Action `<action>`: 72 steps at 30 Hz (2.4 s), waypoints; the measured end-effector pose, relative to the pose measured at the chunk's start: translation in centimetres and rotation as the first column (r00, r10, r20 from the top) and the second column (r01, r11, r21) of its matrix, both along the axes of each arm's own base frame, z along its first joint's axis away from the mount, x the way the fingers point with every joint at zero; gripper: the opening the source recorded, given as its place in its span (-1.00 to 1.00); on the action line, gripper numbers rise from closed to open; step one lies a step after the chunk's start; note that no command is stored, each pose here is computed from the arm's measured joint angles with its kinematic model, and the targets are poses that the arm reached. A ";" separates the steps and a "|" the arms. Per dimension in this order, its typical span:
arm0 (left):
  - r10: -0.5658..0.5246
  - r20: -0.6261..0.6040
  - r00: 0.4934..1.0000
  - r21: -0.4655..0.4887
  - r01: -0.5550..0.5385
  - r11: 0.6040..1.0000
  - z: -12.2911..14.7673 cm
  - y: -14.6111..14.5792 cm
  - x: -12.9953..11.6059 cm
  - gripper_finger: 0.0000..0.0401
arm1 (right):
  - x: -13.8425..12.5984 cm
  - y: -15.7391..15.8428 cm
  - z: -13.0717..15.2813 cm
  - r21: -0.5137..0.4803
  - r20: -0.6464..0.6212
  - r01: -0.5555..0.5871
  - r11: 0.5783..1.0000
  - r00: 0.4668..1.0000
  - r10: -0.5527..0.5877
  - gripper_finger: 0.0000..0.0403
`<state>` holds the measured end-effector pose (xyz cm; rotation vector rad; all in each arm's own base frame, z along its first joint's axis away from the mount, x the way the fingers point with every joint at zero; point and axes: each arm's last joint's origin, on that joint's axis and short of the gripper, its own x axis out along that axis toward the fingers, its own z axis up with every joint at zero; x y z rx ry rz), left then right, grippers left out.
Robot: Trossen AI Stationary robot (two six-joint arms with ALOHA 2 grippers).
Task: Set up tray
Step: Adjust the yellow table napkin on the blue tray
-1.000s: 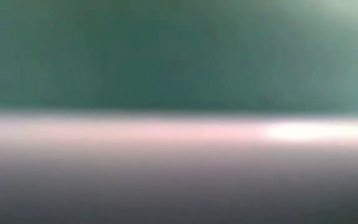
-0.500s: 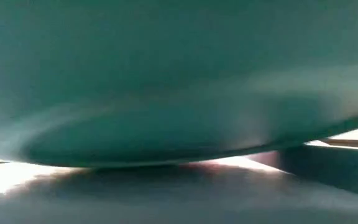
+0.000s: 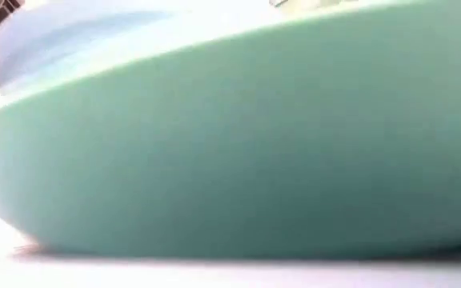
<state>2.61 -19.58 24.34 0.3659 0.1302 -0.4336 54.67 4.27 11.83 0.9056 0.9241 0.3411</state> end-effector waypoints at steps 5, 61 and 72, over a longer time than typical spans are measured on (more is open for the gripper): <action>0.005 -0.002 1.000 -0.009 -0.005 1.000 0.0 0.0 0.0 -0.28 | -0.1 -0.3 0.3 -0.030 0.008 0.003 1.000 1.000 -0.003 -0.18; 0.531 -0.299 0.793 -0.208 -0.597 0.775 -1.3 6.4 11.6 -0.51 | -11.7 2.7 14.6 -0.573 0.365 0.006 0.820 0.897 0.248 -0.18; 0.493 -0.616 0.615 -0.109 -0.686 0.719 -3.3 10.7 13.9 -0.98 | -19.2 2.4 14.1 -0.532 0.599 0.129 0.837 0.756 0.264 -0.18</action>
